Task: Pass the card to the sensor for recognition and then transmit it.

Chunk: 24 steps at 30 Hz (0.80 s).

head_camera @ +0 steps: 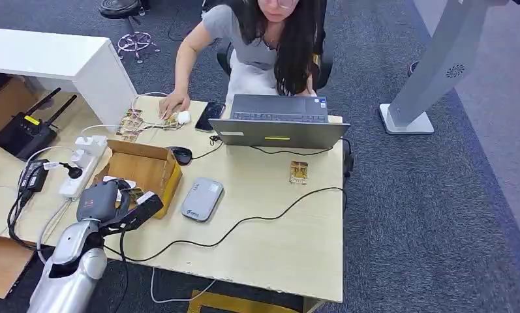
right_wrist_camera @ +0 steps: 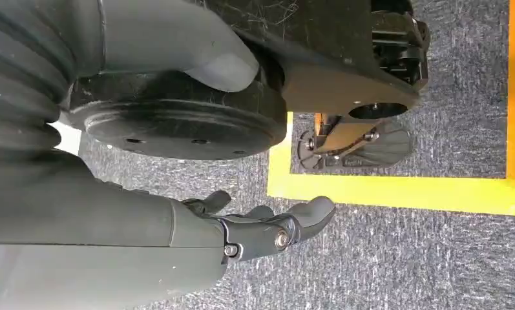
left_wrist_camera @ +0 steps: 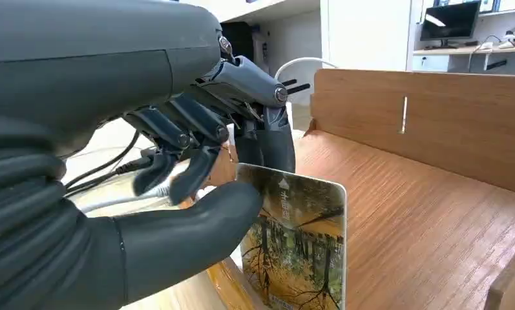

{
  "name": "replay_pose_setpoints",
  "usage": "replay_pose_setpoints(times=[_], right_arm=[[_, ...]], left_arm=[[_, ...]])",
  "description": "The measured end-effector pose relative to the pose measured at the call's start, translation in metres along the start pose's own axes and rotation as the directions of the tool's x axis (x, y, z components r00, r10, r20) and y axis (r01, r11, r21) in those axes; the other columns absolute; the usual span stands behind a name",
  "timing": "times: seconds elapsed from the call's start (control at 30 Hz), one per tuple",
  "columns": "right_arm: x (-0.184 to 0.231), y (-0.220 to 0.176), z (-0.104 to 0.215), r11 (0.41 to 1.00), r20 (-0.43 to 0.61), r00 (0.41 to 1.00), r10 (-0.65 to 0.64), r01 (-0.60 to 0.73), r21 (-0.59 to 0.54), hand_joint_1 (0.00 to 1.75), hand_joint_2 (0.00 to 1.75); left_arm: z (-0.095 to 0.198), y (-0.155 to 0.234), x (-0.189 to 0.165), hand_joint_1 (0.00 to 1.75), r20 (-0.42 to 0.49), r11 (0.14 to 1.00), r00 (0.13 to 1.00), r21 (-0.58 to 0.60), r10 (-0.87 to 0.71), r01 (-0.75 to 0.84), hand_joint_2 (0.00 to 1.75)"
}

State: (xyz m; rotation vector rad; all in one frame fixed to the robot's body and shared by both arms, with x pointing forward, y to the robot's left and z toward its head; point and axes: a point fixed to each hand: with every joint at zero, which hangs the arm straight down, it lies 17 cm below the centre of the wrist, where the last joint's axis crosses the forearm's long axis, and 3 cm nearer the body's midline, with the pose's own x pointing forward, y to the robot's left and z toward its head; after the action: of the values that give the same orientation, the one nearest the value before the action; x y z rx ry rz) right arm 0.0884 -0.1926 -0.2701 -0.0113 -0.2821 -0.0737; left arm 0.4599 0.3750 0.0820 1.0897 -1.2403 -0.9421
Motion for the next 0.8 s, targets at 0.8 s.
replay_pose_setpoints(times=[0.8], right_arm=[[0.004,0.002,-0.001,0.997,-0.001,0.997,0.073,-0.073,0.009,0.00,1.75]], left_arm=[[-0.114,0.196,0.055,1.75,0.023,0.887,0.999,0.462,-0.046,0.031,1.75]])
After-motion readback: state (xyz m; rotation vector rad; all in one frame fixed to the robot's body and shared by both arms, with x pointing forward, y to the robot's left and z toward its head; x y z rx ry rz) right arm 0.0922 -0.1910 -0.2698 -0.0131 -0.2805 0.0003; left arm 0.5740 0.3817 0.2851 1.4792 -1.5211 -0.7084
